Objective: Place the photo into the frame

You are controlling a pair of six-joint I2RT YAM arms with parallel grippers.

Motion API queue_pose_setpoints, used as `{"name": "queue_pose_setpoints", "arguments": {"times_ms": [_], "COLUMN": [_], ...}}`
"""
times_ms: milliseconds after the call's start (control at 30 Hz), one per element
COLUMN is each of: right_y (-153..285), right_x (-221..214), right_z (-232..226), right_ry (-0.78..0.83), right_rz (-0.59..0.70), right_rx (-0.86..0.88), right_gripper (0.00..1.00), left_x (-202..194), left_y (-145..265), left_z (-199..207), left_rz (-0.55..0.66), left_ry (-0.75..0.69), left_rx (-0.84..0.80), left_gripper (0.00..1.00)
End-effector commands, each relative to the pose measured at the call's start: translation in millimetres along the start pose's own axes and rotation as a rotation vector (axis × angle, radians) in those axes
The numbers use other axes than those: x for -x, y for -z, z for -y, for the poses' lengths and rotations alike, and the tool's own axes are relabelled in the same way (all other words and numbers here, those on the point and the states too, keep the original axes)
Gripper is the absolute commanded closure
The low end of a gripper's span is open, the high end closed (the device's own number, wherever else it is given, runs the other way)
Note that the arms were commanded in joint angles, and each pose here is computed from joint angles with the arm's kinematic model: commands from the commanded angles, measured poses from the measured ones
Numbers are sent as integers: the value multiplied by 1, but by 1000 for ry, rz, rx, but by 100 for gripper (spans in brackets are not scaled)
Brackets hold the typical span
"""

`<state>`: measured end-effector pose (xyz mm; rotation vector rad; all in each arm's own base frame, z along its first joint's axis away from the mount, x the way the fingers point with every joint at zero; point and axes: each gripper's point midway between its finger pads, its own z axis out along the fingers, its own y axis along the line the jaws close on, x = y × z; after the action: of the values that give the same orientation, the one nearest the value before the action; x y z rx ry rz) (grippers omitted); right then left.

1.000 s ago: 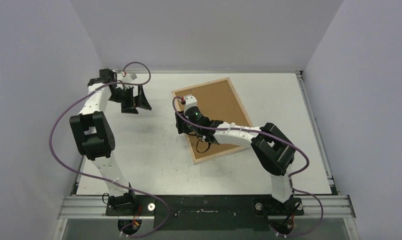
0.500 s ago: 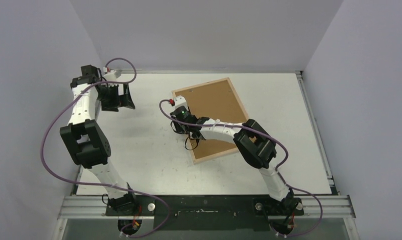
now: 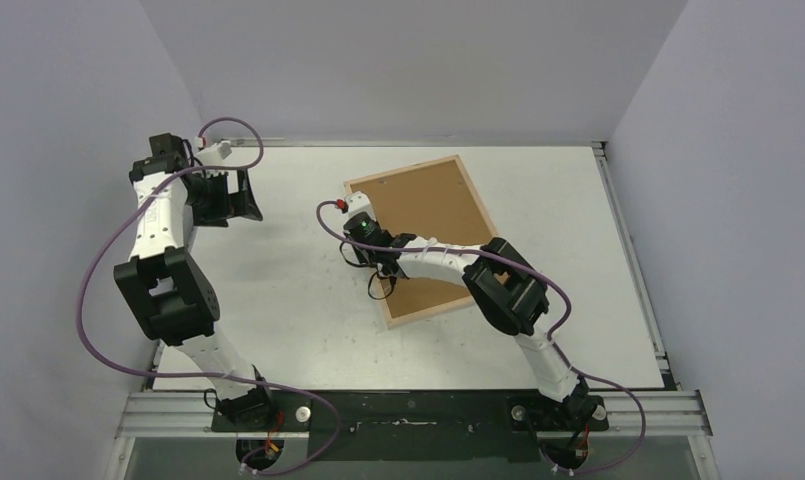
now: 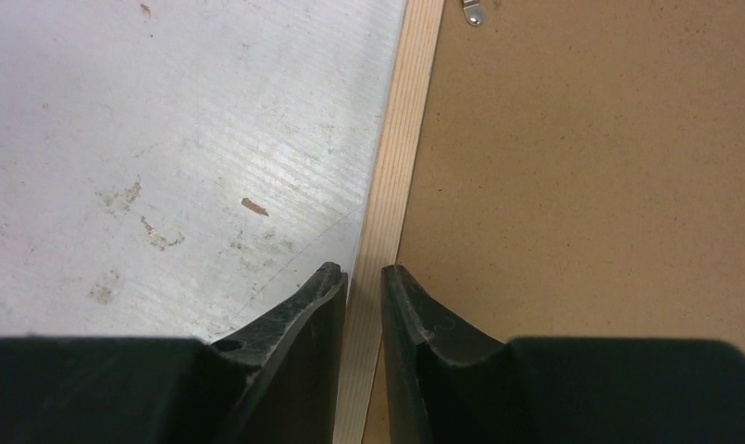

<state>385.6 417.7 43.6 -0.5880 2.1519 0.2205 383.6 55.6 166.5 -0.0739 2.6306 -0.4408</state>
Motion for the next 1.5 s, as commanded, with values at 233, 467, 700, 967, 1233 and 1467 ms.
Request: {"name": "queue_pose_setpoints", "arguments": {"times_ms": [233,467,700,967,1233,1467], "right_y": [19,57,111,106,42,8], "right_x": [-9,-46,-83,12,47,35], "right_z": [-10,-31,-36,-2,2,-1], "right_ry": [54,153,197,16,-106,-91], "right_rz": [-12,-67,-118,64,56,14], "right_rx": [50,182,255,86,31,-4], "right_gripper": [85,90,94,29,29,39], "left_x": [-2,-6,-9,-12,-13,-14], "left_y": [14,12,5,2,4,3], "left_z": [16,18,23,27,28,28], "left_rz": [35,28,22,10,2,-11], "left_ry": [-5,-4,5,12,7,9], "left_rx": [-43,-61,-97,-120,-123,-132], "left_gripper": [4,4,4,4,4,4]}}
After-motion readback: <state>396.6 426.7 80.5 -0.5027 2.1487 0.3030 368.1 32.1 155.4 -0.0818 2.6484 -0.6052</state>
